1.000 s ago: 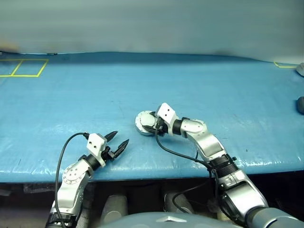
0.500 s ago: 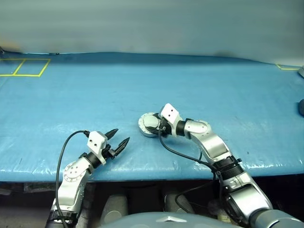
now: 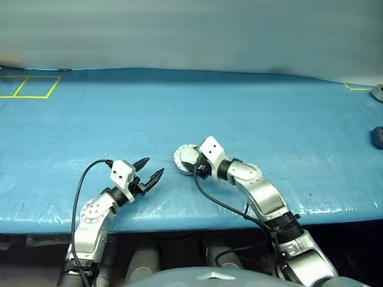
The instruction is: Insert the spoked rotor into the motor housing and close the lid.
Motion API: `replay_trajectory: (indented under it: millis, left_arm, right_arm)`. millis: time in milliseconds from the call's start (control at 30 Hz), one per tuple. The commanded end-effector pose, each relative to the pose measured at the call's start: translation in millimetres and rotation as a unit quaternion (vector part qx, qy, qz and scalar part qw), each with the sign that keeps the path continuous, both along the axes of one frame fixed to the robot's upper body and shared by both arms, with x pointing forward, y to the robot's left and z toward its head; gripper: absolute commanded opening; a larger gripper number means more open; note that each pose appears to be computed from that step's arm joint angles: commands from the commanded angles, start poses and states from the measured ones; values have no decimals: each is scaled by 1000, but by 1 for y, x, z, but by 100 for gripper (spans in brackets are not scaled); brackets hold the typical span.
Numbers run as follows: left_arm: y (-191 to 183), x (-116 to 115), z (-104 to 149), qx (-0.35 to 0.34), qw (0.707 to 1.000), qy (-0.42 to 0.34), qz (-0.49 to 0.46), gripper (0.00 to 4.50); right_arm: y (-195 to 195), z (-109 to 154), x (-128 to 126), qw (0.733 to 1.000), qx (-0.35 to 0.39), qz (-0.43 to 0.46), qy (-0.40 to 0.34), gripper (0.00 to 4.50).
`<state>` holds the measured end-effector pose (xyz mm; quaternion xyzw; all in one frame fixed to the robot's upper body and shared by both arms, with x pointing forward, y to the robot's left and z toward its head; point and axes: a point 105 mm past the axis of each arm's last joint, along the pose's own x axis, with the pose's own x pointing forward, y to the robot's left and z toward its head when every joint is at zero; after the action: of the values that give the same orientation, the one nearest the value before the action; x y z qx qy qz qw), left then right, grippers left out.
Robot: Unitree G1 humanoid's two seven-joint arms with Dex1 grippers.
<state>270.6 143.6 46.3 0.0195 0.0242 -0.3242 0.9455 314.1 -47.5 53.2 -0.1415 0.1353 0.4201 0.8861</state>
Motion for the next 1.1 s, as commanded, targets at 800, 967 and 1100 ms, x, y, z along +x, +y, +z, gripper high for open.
replay_trajectory:
  millis: [800,967,1100]
  left_arm:
    - [-12,1,10,-16,999,-19,-21,331]
    - [-13,2,11,-10,999,-22,-25,331]
    - [-17,6,19,-11,999,-27,-36,331]
  right_arm:
    - [-18,-56,-30,989,-45,-25,141,302]
    - [-23,-67,-36,986,-95,0,136,302]
    - [-24,-73,-40,985,-111,10,135,302]
